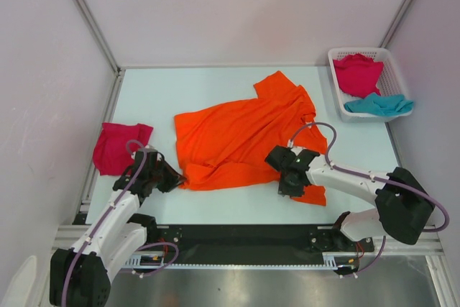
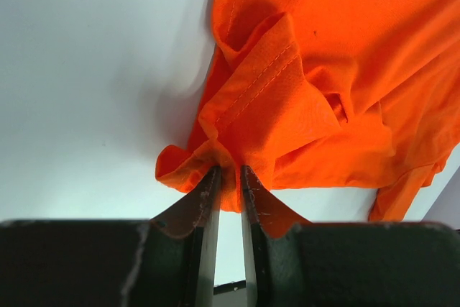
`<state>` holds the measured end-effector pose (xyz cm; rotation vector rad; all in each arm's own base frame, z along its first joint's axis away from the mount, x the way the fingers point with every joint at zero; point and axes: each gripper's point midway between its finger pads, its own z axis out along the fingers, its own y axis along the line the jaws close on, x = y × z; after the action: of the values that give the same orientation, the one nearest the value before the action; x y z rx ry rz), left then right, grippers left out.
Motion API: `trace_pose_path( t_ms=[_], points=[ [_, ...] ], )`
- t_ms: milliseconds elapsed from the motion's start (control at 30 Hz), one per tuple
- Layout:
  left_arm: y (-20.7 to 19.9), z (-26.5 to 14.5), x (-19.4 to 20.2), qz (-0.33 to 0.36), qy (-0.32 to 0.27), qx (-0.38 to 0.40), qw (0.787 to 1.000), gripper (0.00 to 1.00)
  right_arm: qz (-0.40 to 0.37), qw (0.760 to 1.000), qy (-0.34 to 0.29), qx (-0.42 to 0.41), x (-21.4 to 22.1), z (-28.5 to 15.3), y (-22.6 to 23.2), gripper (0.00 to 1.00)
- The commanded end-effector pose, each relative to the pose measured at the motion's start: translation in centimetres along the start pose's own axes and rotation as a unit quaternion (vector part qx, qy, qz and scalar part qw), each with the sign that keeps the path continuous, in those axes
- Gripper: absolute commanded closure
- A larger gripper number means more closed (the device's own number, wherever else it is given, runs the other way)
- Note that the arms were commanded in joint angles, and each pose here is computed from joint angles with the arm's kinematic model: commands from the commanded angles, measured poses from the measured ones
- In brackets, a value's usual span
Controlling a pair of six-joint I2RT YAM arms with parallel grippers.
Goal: Fold and stack the t-shirts
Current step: Grap the side of the flattened tshirt closest away from the robot with both arms
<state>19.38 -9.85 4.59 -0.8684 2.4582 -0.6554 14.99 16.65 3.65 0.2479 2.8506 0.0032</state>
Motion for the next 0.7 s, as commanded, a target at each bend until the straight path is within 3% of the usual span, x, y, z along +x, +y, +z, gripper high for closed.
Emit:
trace_pose_path(
  t_ms=[0,100,267,333,667],
  points=[
    [-1.7,-0.6,-1.0,0.001,-0.014,0.026,1.000,0.79,0.000,1.000,-0.006,-0.002,0.0,0.1,0.4,0.75],
    [-1.6,-0.6,-1.0,0.001,-0.015,0.026,1.000,0.79,0.003,1.000,-0.007,0.011,0.0,0.1,-0.1,0.71],
    [-1.5,-0.5,-0.9,0.001,-0.012,0.026,1.000,0.79,0.001,0.999,-0.009,0.040,0.3,-0.1,-1.3,0.51],
    [-1.5,-0.4,-0.9,0.000,-0.012,0.028,1.000,0.79,0.000,0.999,-0.012,0.047,0.2,-0.2,-1.6,0.48],
    [-1.8,-0.1,-0.6,-0.003,-0.003,0.042,0.999,0.79,-0.003,0.998,-0.002,0.069,0.7,1.0,-2.0,0.50]
  ],
)
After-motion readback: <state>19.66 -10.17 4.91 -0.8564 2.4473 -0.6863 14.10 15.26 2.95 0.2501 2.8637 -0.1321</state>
